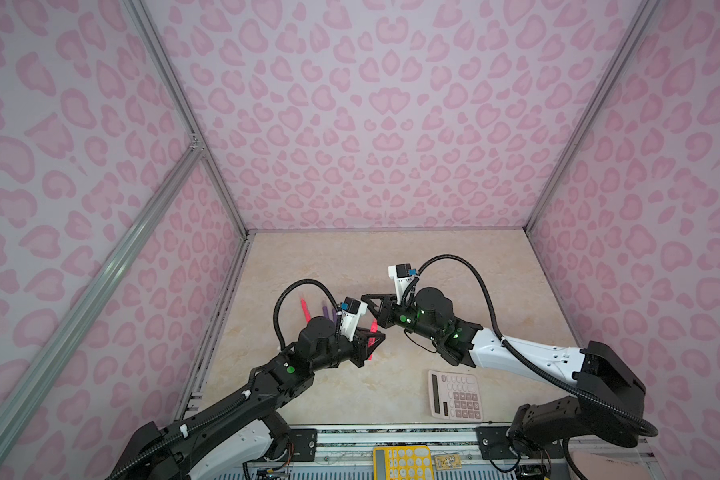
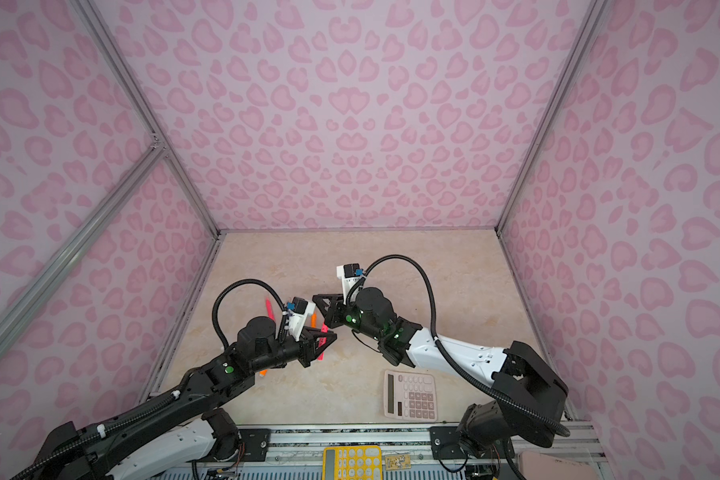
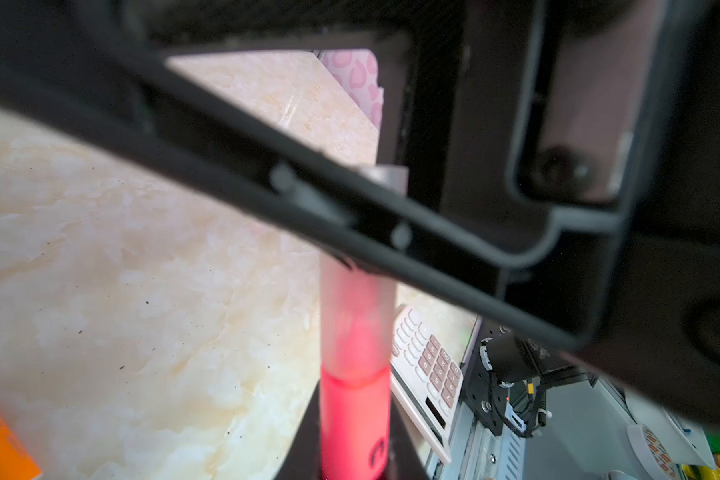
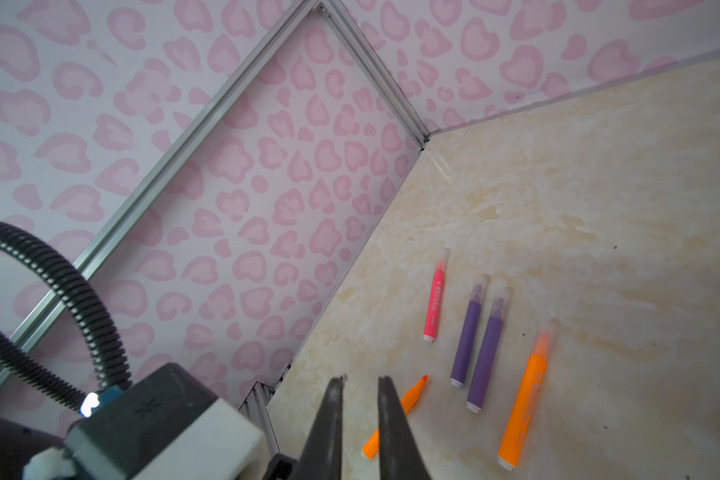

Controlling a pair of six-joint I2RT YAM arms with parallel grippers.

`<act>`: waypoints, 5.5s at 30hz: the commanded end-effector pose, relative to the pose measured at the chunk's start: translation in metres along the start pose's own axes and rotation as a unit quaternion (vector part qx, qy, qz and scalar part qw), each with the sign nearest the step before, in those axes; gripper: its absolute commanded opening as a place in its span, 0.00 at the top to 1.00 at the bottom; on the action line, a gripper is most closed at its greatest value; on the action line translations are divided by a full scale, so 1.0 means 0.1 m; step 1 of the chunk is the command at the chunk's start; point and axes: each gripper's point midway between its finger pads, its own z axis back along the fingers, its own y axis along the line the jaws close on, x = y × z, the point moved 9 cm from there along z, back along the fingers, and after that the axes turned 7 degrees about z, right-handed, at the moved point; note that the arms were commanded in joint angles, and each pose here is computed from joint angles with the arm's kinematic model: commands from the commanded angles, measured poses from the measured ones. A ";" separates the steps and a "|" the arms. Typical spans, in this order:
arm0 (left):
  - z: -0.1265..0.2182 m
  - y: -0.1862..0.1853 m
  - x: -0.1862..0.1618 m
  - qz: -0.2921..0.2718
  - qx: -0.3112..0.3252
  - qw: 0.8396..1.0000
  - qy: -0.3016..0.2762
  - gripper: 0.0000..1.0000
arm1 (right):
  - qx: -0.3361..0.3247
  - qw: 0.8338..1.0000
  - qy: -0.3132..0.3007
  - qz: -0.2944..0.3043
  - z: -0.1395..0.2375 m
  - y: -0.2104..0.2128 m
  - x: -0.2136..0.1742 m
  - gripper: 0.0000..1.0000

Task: Insert the pens into the pen caps
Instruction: 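Press the cap down onto the pink marker with the right gripper, then withdraw the right gripper while the left gripper holds the capped marker, then lower the capped pink marker onto the table and open the left gripper, then grasp the uncapped orange marker on the table with the left gripper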

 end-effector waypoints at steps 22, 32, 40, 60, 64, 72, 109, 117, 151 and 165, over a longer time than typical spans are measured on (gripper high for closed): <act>0.15 0.19 0.18 0.028 0.144 0.985 -0.092 0.96 | -0.086 0.994 0.058 0.023 -0.06 0.15 -0.54 1.00; 0.16 0.18 0.28 0.052 0.050 0.994 -0.084 0.96 | 0.025 0.999 0.030 0.038 0.05 0.28 -0.67 1.00; 0.27 0.10 0.38 0.056 0.006 0.993 -0.102 0.96 | 0.053 0.997 0.019 0.052 0.13 0.31 -0.73 1.00; 0.25 0.38 0.36 0.070 0.151 0.981 -0.097 0.96 | -0.118 0.983 -0.117 0.081 0.18 0.38 0.20 0.38; 0.14 0.57 0.33 0.086 0.222 0.969 -0.072 0.96 | -0.148 0.976 -0.141 0.079 0.21 0.32 0.57 0.33; -0.36 0.92 0.25 0.104 0.295 0.949 0.051 0.96 | -0.199 0.962 -0.178 0.049 0.72 -0.40 0.63 0.31; -1.22 1.35 -0.12 -0.016 0.515 0.824 0.238 0.81 | -0.202 0.965 -0.166 0.037 1.13 -0.85 0.86 0.28; -1.22 1.36 -0.13 -0.004 0.507 0.828 0.240 0.75 | -0.196 0.965 -0.171 0.037 1.18 -0.81 0.85 0.28; 0.56 1.26 -0.51 0.151 0.609 0.769 0.120 0.40 | -0.131 0.978 -0.159 0.045 1.23 -0.64 0.77 0.27; 0.31 1.41 -0.60 0.161 0.590 0.764 0.204 0.39 | -0.125 0.978 -0.162 0.050 1.27 -0.58 0.75 0.27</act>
